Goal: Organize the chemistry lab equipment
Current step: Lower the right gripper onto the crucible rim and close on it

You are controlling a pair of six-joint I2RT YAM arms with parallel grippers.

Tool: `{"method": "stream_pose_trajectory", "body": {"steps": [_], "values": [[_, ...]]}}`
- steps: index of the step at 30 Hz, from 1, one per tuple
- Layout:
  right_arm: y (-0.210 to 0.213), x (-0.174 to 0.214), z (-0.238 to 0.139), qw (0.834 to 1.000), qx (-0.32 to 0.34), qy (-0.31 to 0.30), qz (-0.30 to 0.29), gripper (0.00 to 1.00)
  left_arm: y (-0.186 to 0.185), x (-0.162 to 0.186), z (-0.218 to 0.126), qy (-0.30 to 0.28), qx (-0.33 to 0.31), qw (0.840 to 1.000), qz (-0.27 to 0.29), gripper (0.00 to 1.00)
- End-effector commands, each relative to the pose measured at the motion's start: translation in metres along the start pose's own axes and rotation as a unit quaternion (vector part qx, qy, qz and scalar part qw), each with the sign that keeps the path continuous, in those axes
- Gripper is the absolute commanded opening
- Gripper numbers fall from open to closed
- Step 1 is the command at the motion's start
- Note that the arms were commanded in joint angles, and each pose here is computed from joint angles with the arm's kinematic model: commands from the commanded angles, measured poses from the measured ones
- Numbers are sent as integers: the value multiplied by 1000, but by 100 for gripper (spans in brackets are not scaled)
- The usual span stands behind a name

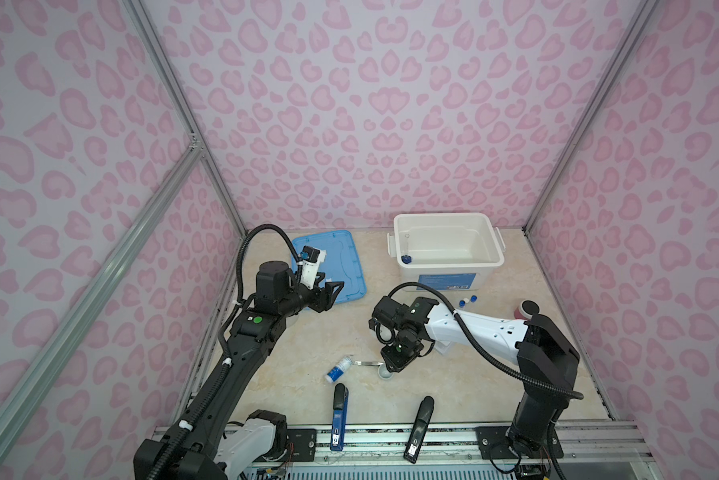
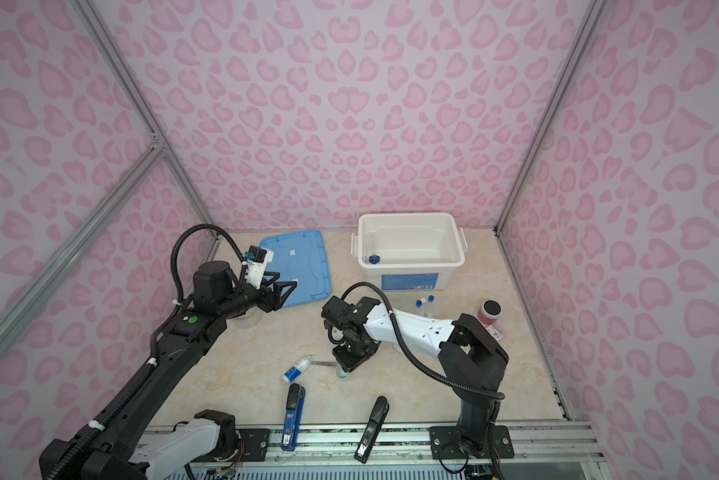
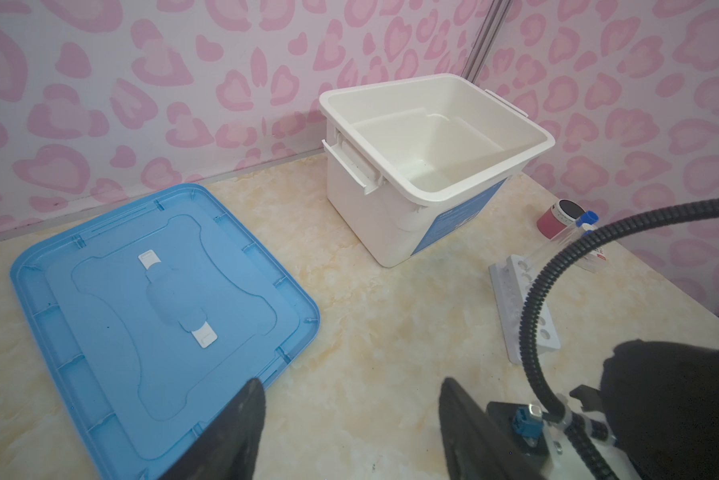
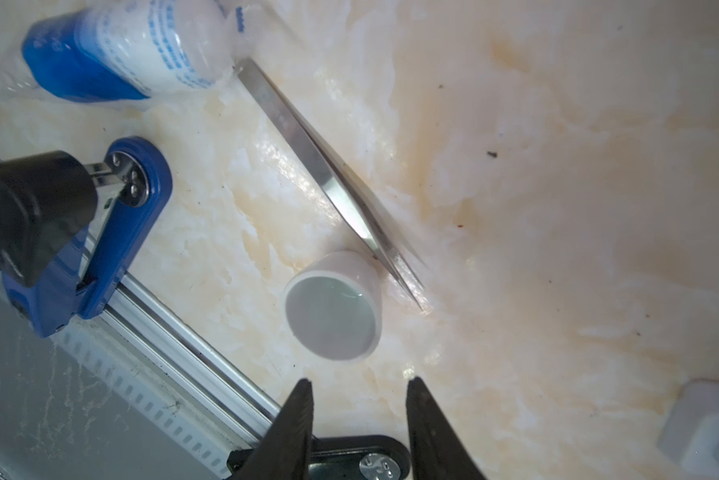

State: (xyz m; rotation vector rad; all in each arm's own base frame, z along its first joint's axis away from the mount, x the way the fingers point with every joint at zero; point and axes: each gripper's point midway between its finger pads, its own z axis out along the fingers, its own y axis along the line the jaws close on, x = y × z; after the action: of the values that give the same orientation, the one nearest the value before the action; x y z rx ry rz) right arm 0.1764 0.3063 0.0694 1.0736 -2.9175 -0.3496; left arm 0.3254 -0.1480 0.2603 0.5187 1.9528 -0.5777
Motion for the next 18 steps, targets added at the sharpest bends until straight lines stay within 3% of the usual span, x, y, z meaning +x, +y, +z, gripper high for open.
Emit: {"method": "stream_pose_trajectory", "body": {"steps": [1,18], "values": [[-3,-2,6,1000,13,1,6,38,-1,-4,0,-8,4,1000,6,68],[-4,-12,26,999,38,-6,29,31,-5,1,-1,-9,18,1000,11,68]]}}
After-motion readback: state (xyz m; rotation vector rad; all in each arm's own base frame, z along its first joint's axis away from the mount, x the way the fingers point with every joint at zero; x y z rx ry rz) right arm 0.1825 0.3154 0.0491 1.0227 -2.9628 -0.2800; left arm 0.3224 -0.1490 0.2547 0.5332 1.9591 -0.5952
